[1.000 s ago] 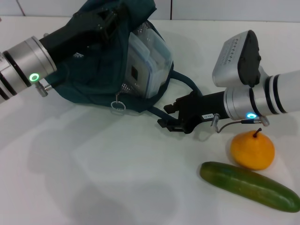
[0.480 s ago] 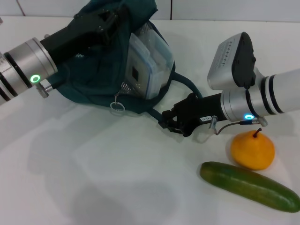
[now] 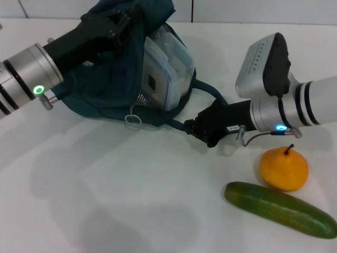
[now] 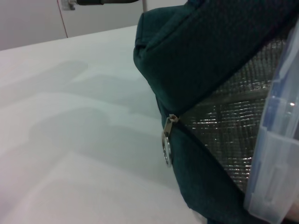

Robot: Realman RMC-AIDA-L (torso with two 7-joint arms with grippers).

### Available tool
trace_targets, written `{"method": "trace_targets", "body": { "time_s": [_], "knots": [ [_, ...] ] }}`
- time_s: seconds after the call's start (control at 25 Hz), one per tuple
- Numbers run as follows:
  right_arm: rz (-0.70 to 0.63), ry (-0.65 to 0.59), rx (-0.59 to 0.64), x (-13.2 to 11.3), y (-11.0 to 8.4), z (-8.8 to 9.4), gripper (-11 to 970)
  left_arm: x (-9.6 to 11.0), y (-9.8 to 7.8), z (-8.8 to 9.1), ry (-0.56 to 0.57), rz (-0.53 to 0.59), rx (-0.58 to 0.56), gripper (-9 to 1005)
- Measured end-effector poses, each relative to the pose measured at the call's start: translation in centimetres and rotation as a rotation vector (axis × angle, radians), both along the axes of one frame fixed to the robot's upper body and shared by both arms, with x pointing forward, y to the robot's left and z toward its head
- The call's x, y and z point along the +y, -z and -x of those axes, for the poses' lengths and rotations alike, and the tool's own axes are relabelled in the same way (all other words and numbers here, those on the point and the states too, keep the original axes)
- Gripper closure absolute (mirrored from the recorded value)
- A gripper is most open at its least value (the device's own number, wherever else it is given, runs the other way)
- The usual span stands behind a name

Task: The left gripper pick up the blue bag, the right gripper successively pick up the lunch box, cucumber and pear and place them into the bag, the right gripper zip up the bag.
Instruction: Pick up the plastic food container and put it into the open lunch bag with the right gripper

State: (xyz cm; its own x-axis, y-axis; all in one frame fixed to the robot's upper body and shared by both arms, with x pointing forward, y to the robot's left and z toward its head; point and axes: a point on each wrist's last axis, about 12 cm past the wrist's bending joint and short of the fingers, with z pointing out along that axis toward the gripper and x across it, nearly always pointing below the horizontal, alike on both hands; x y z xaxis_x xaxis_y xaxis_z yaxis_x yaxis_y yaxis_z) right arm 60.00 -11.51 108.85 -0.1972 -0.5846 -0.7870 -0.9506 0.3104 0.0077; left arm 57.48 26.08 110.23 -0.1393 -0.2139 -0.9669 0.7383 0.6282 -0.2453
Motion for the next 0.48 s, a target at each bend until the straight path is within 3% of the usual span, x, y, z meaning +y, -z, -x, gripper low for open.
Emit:
{"method": "trace_targets", "body": {
  "time_s": [0.48],
  "knots": [
    [-0.141, 0.094, -0.108, -2.8, -1.2, 0.1, 938, 0.2, 0.2, 0.2, -0.009, -0.013, -0.017, 880]
  ]
}}
